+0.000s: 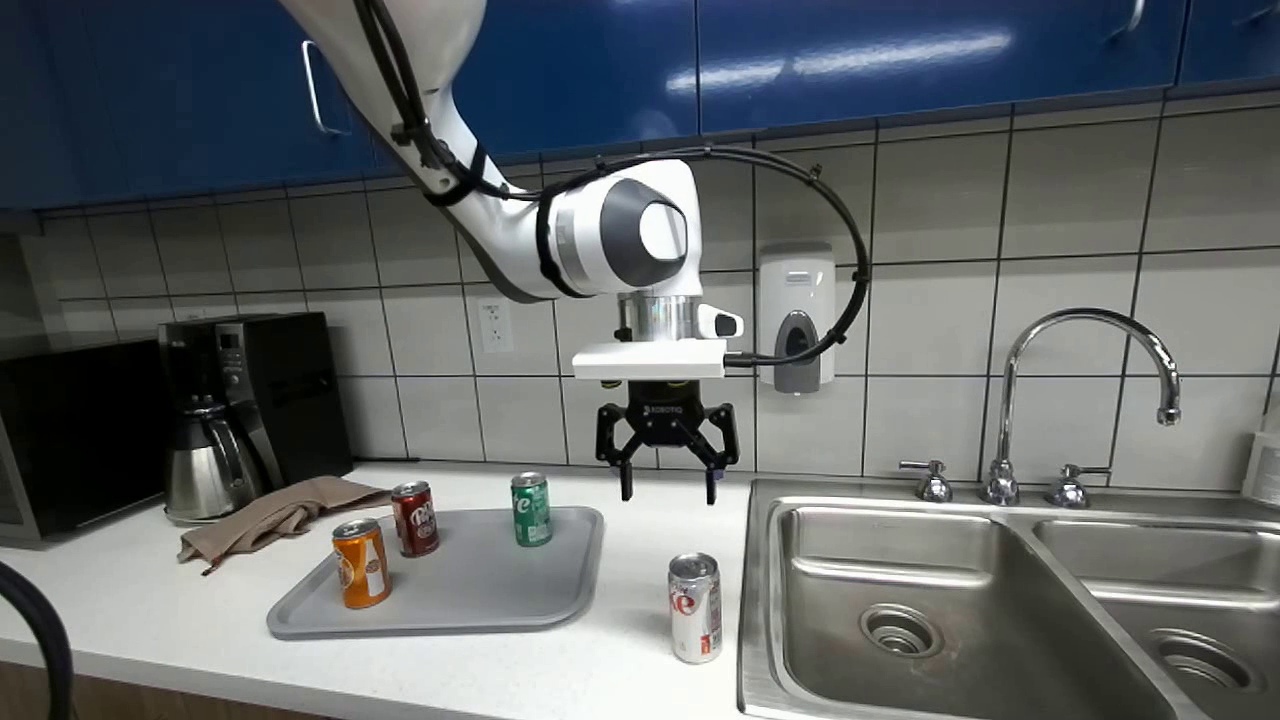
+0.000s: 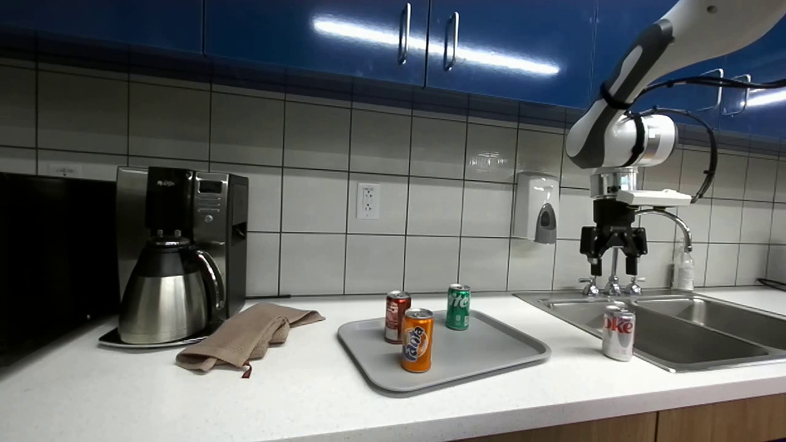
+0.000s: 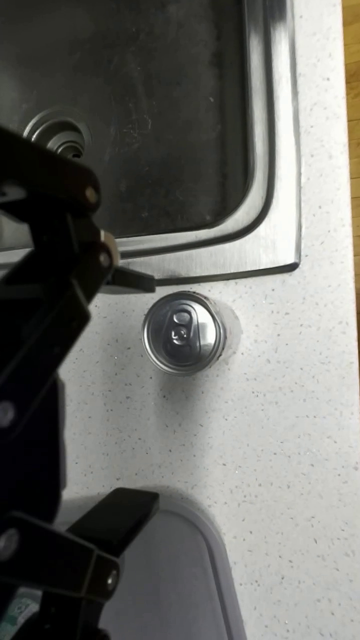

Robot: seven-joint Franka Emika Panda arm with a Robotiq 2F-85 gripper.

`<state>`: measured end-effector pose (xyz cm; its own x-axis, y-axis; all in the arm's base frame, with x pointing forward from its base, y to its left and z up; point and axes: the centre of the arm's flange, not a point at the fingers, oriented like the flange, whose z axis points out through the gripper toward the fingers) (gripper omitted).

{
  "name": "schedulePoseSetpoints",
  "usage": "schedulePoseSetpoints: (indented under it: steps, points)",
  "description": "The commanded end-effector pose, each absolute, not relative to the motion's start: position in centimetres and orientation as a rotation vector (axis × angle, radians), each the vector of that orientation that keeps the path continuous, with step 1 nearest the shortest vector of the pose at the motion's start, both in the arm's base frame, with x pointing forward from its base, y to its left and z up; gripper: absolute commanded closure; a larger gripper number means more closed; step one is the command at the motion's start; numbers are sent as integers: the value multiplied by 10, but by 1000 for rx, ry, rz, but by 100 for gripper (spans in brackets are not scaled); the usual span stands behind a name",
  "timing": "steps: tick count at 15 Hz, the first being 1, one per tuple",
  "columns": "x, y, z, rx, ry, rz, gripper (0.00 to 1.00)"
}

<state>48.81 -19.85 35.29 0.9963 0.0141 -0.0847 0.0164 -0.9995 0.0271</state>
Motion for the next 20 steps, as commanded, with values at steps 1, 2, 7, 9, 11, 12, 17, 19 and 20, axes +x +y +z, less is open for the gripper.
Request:
schedulePoseSetpoints:
  steps: [1, 2, 7, 9, 11, 12, 17, 19, 20]
  points:
    - [495, -173, 349, 3092, 83, -89, 0]
    - [499, -164, 348, 3084, 110, -77, 0]
    - [515, -113, 341, 3055, 230, -15, 0]
    - [519, -94, 337, 3047, 246, 8, 0]
    - [521, -74, 330, 3036, 255, 31, 0]
    - [522, -65, 327, 3034, 262, 34, 0]
    - [519, -19, 322, 3030, 308, 66, 0]
    - [519, -2, 322, 3032, 320, 66, 0]
    - [518, 8, 323, 3033, 327, 67, 0]
